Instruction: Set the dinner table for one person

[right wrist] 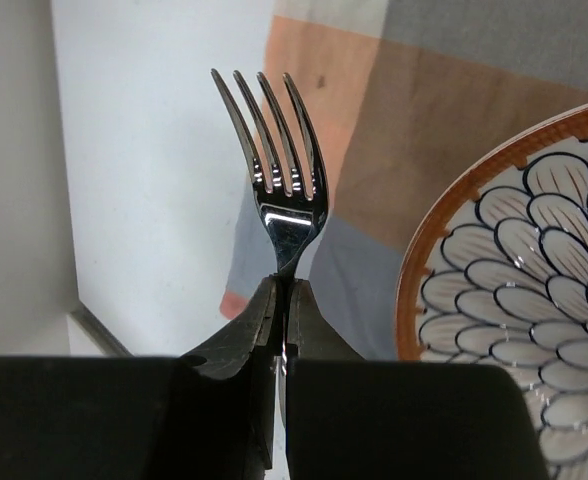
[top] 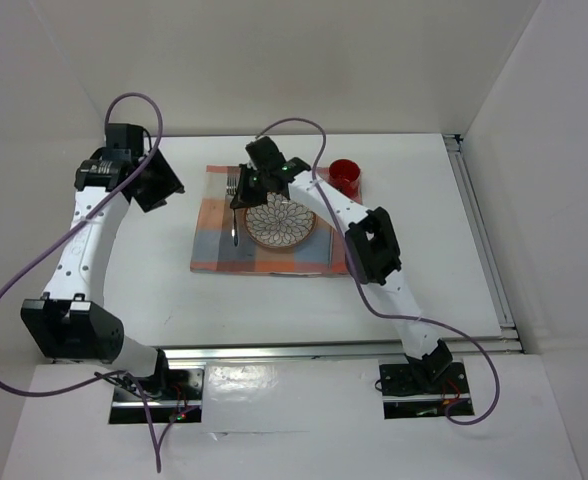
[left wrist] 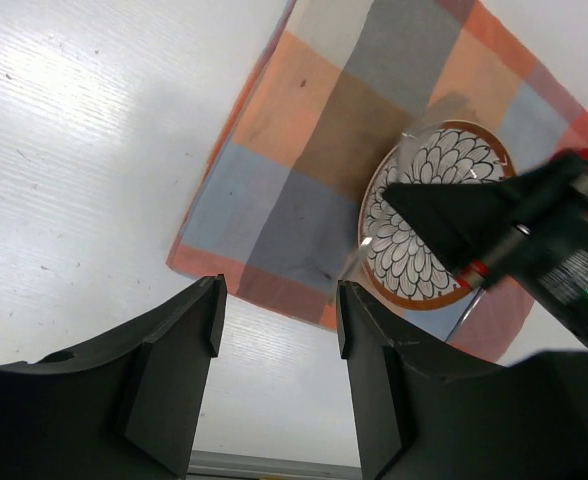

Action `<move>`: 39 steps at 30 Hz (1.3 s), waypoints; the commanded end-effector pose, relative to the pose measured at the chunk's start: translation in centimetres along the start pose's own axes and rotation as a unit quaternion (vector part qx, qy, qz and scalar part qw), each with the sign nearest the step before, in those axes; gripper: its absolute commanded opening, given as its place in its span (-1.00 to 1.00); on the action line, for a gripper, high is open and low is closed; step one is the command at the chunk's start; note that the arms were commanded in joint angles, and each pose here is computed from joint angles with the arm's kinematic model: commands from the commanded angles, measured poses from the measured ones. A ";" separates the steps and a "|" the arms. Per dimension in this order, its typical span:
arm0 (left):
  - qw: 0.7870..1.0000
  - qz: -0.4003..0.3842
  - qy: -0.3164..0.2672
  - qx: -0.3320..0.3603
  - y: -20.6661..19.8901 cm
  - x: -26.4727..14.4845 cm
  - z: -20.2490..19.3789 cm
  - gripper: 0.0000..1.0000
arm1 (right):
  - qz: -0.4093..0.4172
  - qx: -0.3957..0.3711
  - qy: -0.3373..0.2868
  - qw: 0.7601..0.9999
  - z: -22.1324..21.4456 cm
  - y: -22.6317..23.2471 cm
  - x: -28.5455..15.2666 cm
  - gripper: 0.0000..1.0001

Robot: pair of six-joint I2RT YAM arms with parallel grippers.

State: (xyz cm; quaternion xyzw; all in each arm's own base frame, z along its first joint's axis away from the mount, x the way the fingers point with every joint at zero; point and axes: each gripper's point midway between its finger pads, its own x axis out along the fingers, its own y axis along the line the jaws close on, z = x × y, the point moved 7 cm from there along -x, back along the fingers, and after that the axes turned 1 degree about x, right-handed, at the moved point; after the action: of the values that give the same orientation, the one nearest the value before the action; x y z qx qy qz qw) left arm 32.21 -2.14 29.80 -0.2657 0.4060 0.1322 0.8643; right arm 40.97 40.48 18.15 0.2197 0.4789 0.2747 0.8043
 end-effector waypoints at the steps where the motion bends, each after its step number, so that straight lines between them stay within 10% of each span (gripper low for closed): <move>1: 1.000 -0.001 -0.003 -0.009 0.0 0.0 0.0 0.30 | 0.060 0.025 -0.029 0.997 1.2 2.3 1.1 -1.00; 11: 1.000 0.010 -0.006 0.011 0.3 -0.8 0.2 0.30 | 0.043 0.072 -0.051 0.995 0.1 0.9 5.3 -0.97; 16: 1.000 0.012 -0.012 0.015 0.3 -0.9 0.5 0.30 | 0.044 0.075 -0.041 0.995 -0.8 0.7 6.0 -0.33; 23: 1.000 0.008 -0.010 0.020 0.1 -0.9 0.6 0.30 | 0.063 0.060 -0.045 0.995 -0.3 2.0 4.1 -0.07; 31: 1.000 0.010 -0.006 0.020 0.1 -0.5 0.6 0.30 | 0.059 -0.006 -0.117 0.991 2.6 4.1 -6.3 -0.09; 39: 1.000 -0.005 -0.002 0.020 -0.4 0.2 0.8 0.30 | -0.212 0.035 -0.092 0.972 -6.4 -10.4 -17.7 0.32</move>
State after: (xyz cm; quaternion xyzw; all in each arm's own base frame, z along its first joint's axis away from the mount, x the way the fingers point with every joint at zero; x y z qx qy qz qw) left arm 32.18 -2.03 29.19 -0.2555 0.4235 0.1367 0.8583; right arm 33.79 28.40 23.80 0.2196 0.4019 0.1773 0.8711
